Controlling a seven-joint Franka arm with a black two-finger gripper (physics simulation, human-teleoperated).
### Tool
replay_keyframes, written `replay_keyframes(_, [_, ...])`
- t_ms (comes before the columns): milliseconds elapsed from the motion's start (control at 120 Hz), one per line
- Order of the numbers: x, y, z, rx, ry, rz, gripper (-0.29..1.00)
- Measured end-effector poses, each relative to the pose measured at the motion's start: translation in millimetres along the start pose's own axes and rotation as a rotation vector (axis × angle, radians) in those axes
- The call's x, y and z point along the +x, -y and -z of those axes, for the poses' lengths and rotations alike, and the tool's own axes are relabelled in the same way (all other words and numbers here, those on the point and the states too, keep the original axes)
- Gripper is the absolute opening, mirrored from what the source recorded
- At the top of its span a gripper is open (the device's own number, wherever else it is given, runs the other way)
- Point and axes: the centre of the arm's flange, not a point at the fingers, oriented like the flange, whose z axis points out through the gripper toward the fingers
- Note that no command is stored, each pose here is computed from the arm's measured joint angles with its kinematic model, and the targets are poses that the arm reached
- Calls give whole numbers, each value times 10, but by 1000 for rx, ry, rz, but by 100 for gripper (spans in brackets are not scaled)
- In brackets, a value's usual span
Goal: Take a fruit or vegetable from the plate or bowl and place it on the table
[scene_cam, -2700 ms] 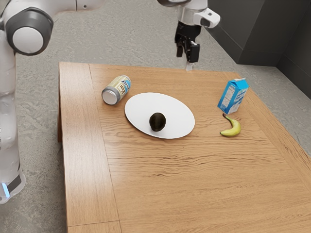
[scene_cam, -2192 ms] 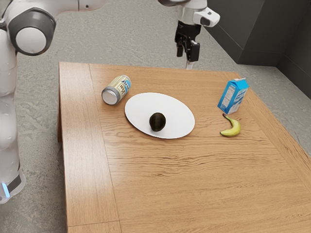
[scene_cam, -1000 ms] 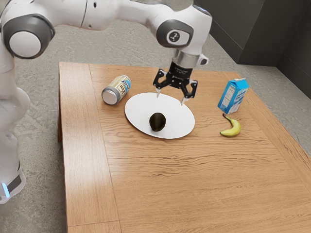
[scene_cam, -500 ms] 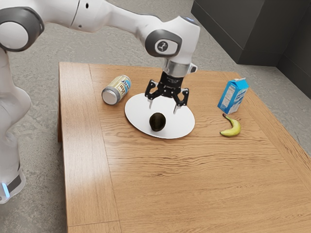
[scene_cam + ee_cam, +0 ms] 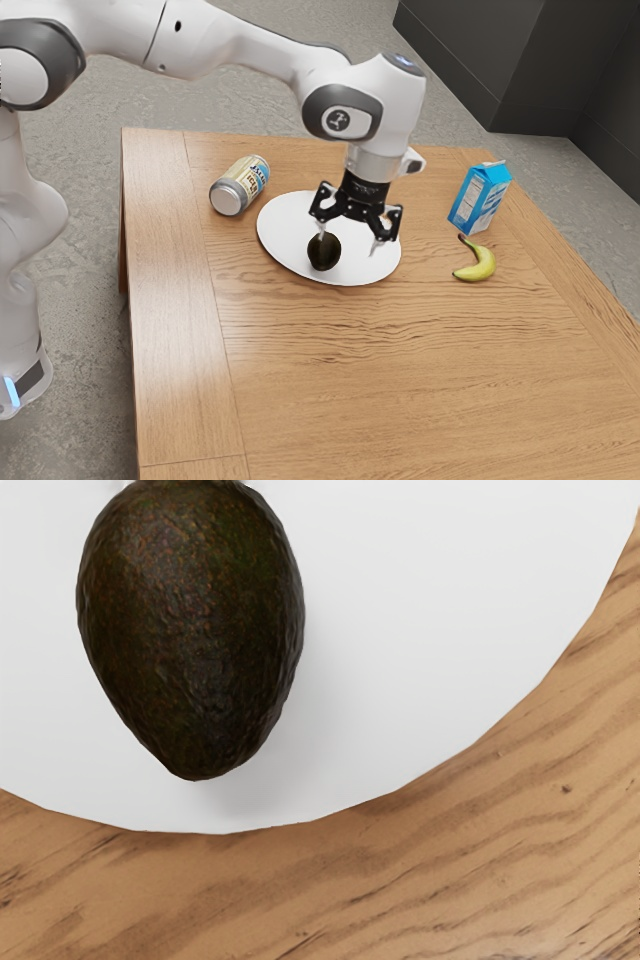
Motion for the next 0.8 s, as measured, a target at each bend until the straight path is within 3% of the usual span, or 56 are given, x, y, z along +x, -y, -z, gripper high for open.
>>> replay_keyframes(200, [201,-67,54,0,-50,-4,70])
replay_keyframes(658, [1031,328,2,14,-56,51,70])
replay_keyframes(800, [1021,406,-99,13,-40,6,70])
